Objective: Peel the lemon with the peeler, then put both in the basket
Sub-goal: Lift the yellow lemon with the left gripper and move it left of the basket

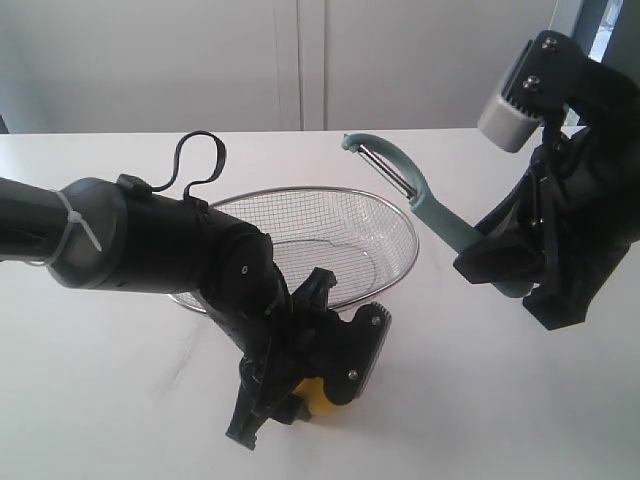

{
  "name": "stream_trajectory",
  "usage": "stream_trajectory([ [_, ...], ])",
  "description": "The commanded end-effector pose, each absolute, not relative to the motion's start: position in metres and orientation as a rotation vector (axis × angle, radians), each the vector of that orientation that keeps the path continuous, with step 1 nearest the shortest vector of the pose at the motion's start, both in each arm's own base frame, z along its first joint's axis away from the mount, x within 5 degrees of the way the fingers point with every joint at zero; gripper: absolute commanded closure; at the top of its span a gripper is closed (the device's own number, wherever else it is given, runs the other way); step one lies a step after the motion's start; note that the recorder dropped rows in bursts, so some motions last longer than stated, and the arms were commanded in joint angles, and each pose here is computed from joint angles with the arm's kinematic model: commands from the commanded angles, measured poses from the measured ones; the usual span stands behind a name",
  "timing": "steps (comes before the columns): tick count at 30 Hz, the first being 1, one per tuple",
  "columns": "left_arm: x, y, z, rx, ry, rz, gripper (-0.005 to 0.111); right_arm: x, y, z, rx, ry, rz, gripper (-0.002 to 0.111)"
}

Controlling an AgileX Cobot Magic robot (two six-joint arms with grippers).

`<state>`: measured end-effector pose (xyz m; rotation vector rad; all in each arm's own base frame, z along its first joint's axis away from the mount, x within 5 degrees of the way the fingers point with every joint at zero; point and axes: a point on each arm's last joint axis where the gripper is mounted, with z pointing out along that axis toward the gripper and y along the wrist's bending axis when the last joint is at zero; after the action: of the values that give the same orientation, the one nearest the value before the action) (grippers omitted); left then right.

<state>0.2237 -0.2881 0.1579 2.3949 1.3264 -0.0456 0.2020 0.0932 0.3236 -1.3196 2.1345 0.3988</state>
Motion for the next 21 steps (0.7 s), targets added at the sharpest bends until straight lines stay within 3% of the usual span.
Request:
stream_trajectory([
  [1, 0.223, -0.288, 0.157, 2.394, 1.359, -0.071, 0.065, 0.202, 0.093, 0.324, -1.305, 2.135, 0.405, 0.108],
  [14, 0.221, -0.287, 0.164, 2.359, 1.41, -0.087, 0.104, 0.202, 0.093, 0.324, -1.305, 2.135, 0.405, 0.108],
  [21, 0.216, -0.285, 0.185, 2.279, 1.46, -0.142, 0.107, 0.202, 0.093, 0.324, -1.305, 2.135, 0.405, 0.108],
])
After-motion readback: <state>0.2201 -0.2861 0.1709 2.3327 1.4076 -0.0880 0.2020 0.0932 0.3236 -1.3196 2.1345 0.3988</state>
